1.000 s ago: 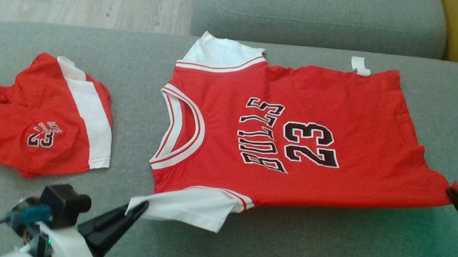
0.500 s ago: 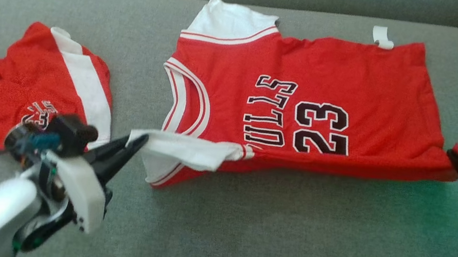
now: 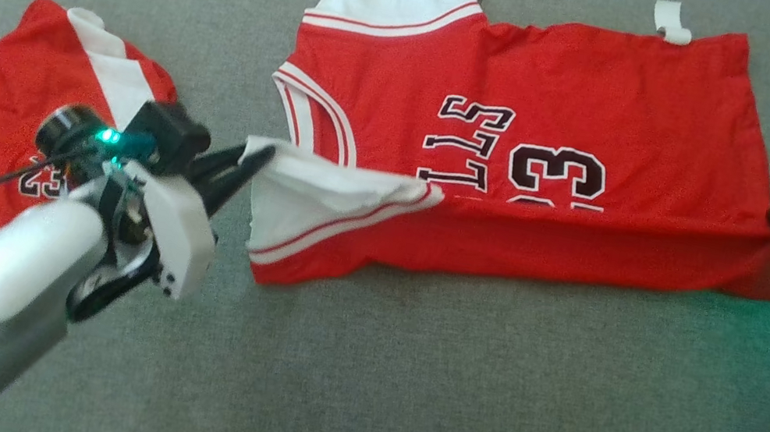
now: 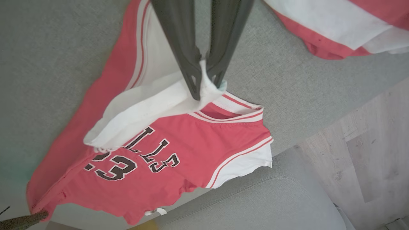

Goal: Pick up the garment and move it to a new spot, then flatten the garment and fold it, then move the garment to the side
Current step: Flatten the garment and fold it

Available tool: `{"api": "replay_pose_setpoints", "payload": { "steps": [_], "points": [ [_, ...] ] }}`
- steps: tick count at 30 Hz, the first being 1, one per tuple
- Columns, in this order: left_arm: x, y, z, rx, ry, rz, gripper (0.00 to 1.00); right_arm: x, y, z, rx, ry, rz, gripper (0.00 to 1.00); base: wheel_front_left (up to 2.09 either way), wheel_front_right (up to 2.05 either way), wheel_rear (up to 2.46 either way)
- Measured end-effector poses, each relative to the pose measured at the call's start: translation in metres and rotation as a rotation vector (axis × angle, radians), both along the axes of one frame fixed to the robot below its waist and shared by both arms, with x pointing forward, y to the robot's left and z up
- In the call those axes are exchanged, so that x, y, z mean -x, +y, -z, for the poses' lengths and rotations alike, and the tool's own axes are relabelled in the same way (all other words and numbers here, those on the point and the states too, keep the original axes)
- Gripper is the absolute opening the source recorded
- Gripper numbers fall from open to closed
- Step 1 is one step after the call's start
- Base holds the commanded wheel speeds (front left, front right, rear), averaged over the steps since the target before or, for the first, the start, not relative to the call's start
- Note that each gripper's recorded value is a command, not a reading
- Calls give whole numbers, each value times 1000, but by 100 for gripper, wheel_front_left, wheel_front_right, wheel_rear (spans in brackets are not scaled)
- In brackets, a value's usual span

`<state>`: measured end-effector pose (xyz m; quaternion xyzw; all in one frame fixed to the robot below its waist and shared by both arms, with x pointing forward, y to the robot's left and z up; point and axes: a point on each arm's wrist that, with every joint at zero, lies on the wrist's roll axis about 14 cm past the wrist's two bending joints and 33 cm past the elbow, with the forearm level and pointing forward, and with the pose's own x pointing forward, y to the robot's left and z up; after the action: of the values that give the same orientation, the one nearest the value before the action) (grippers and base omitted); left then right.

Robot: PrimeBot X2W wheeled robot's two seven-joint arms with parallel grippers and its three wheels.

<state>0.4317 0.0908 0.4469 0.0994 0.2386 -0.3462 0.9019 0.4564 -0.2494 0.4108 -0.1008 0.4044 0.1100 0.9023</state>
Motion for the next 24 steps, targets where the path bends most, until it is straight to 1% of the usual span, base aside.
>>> {"api": "replay_pose_setpoints", "payload": {
  "steps": [4, 7, 10, 11, 12, 13, 16, 19, 21, 24],
  "points": [
    [-24, -2, 1, -54, -26, 18, 0, -15, 2, 5, 6, 2, 3, 0, 0, 0, 0],
    [-33, -9, 3, -73, -32, 48, 0, -23, 4, 9, 15, 3, -4, 0, 0, 0, 0],
    [-39, -17, 7, -82, -34, 81, 0, -29, 1, 13, 7, 6, 23, 0, 0, 0, 0],
    [-43, -17, 7, -83, -42, 81, 9, -32, 1, 14, 4, -2, 29, 46, 0, 0, 0],
    [-48, -17, 6, -77, -53, 73, 92, -36, 1, 13, -2, -20, 34, 100, 0, 0, 0],
    [-53, -16, 7, -76, -60, 64, 100, -38, 0, 14, -3, -21, 42, 100, 0, 0, 0],
    [-61, -16, 5, -57, -84, 43, 100, -47, 2, 8, -32, -68, 63, 100, 0, 0, 0],
    [-70, -15, -7, 5, -143, -15, 100, -56, 2, -7, -67, -157, 83, 100, 0, 0, 0],
    [-79, -10, -24, 63, -204, -81, 100, -63, 2, -24, -86, -253, 80, 100, 0, 0, 0],
    [-86, -3, -52, 165, -297, -176, 100, -75, 11, -65, -145, -455, 56, 100, 0, 0, 0]
  ]
}}
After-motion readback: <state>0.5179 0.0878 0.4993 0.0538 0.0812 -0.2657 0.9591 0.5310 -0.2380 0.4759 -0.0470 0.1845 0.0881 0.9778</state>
